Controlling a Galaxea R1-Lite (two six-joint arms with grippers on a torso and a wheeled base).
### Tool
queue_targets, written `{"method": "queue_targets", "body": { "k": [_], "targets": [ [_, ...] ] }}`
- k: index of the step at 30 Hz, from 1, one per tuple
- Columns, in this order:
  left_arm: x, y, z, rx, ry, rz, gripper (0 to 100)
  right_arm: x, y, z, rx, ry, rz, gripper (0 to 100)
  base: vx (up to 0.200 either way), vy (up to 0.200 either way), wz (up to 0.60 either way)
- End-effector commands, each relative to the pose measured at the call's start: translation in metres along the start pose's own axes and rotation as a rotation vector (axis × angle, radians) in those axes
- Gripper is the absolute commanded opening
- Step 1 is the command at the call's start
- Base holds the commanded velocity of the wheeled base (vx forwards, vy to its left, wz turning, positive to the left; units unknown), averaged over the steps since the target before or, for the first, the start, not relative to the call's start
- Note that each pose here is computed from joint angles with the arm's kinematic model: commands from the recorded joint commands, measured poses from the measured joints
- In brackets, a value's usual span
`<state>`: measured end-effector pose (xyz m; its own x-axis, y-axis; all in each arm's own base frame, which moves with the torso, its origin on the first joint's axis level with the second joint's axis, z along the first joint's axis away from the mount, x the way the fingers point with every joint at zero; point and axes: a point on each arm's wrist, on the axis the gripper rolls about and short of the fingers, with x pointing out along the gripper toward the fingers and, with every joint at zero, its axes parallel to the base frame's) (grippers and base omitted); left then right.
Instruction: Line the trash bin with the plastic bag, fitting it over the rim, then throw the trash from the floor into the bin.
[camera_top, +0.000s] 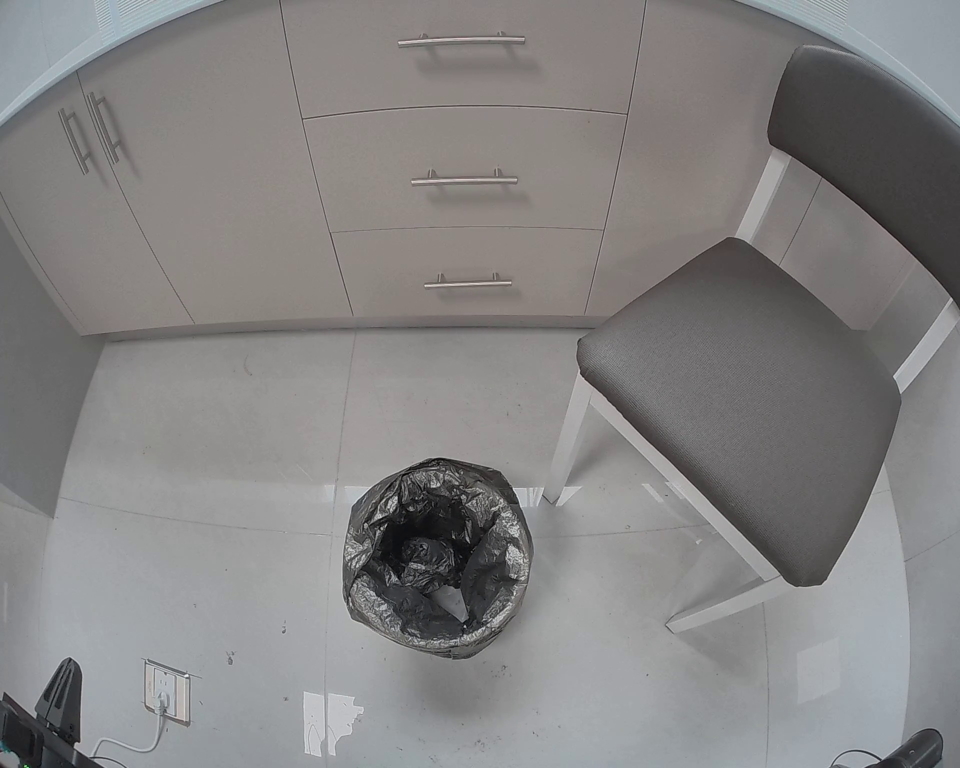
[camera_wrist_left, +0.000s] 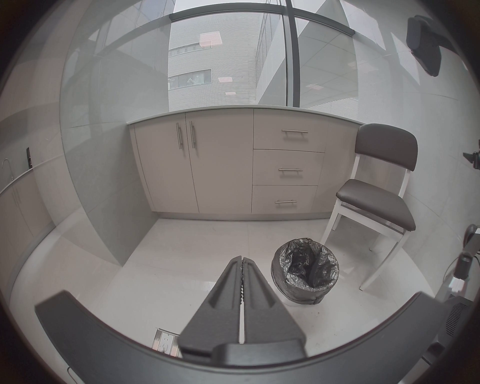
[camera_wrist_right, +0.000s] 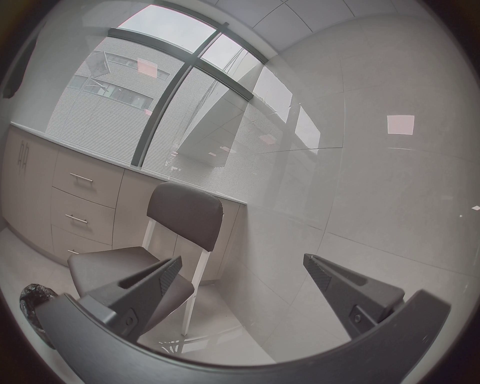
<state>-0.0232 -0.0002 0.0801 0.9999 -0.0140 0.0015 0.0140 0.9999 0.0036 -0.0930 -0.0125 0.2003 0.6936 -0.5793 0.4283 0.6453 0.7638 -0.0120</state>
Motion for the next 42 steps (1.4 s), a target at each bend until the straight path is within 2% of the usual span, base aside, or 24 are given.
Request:
{"method": "queue_targets", "body": {
  "k": [1, 3, 6, 8, 12, 13, 15, 18, 19, 21, 22, 23, 24, 31, 34, 35, 36, 38, 39, 42],
  "targets": [
    [0.000, 0.000, -0.005, 0.012, 0.004, -0.021, 0, 0.003, 0.020, -0.049, 0.022, 0.146, 0.042, 100, 0.000, 0.000, 0.00],
    [0.000, 0.000, -0.005, 0.012, 0.004, -0.020, 0, 0.003, 0.032, -0.079, 0.054, 0.221, 0.060, 100, 0.000, 0.000, 0.00],
    [0.000, 0.000, -0.005, 0.012, 0.004, -0.020, 0, 0.001, 0.043, -0.111, 0.084, 0.233, 0.111, 100, 0.000, 0.000, 0.00],
    [0.000, 0.000, -0.005, 0.012, 0.004, -0.020, 0, 0.000, 0.044, -0.114, 0.109, 0.259, 0.139, 100, 0.000, 0.000, 0.00],
    [0.000, 0.000, -0.005, 0.012, 0.004, -0.020, 0, -0.006, 0.047, -0.129, 0.141, 0.411, 0.207, 100, 0.000, 0.000, 0.00],
    [0.000, 0.000, -0.005, 0.012, 0.004, -0.020, 0, -0.007, 0.047, -0.128, 0.182, 0.426, 0.250, 100, 0.000, 0.000, 0.00],
    [0.000, 0.000, -0.005, 0.012, 0.004, -0.020, 0, -0.007, 0.049, -0.127, 0.202, 0.426, 0.333, 100, 0.000, 0.000, 0.00],
    [0.000, 0.000, -0.005, 0.012, 0.004, -0.020, 0, -0.007, 0.050, -0.127, 0.145, 0.414, 0.412, 100, 0.000, 0.000, 0.00],
    [0.000, 0.000, -0.005, 0.012, 0.004, -0.020, 0, -0.007, 0.050, -0.127, 0.145, 0.414, 0.412, 100, 0.000, 0.000, 0.00],
    [0.000, 0.000, -0.005, 0.012, 0.004, -0.020, 0, -0.008, 0.052, -0.126, 0.020, 0.367, 0.538, 100, 0.000, 0.000, 0.00],
    [0.000, 0.000, -0.005, 0.012, 0.004, -0.020, 0, -0.008, 0.053, -0.126, 0.014, 0.360, 0.564, 100, 0.000, 0.000, 0.00],
    [0.000, 0.000, -0.005, 0.012, 0.004, -0.020, 0, -0.010, 0.055, -0.125, 0.014, 0.336, 0.671, 100, 0.000, 0.000, 0.00],
    [0.000, 0.000, -0.005, 0.012, 0.004, -0.020, 0, -0.010, 0.055, -0.125, 0.019, 0.334, 0.696, 100, 0.000, 0.000, 0.00],
    [0.000, 0.000, -0.005, 0.012, 0.004, -0.020, 0, -0.010, 0.055, -0.125, 0.040, 0.347, 0.705, 100, 0.000, 0.000, 0.00],
    [0.000, 0.000, -0.005, 0.012, 0.004, -0.020, 0, -0.009, 0.054, -0.125, 0.026, 0.348, 0.626, 100, 0.000, 0.000, 0.00],
    [0.000, 0.000, -0.005, 0.012, 0.004, -0.020, 0, -0.008, 0.053, -0.126, 0.050, 0.362, 0.558, 100, 0.000, 0.000, 0.00],
    [0.000, 0.000, -0.005, 0.012, 0.004, -0.020, 0, -0.007, 0.052, -0.125, 0.115, 0.373, 0.495, 100, 0.000, 0.000, 0.00],
    [0.000, 0.000, -0.005, 0.012, 0.004, -0.020, 0, -0.007, 0.052, -0.126, 0.247, 0.404, 0.455, 100, 0.000, 0.000, 0.00],
    [0.000, 0.000, -0.005, 0.012, 0.004, -0.020, 0, -0.008, 0.052, -0.127, 0.282, 0.424, 0.453, 100, 0.000, 0.000, 0.00],
    [0.000, 0.000, -0.005, 0.012, 0.004, -0.020, 0, -0.008, 0.052, -0.127, 0.277, 0.418, 0.454, 100, 0.000, 0.000, 0.00]
  ]
}}
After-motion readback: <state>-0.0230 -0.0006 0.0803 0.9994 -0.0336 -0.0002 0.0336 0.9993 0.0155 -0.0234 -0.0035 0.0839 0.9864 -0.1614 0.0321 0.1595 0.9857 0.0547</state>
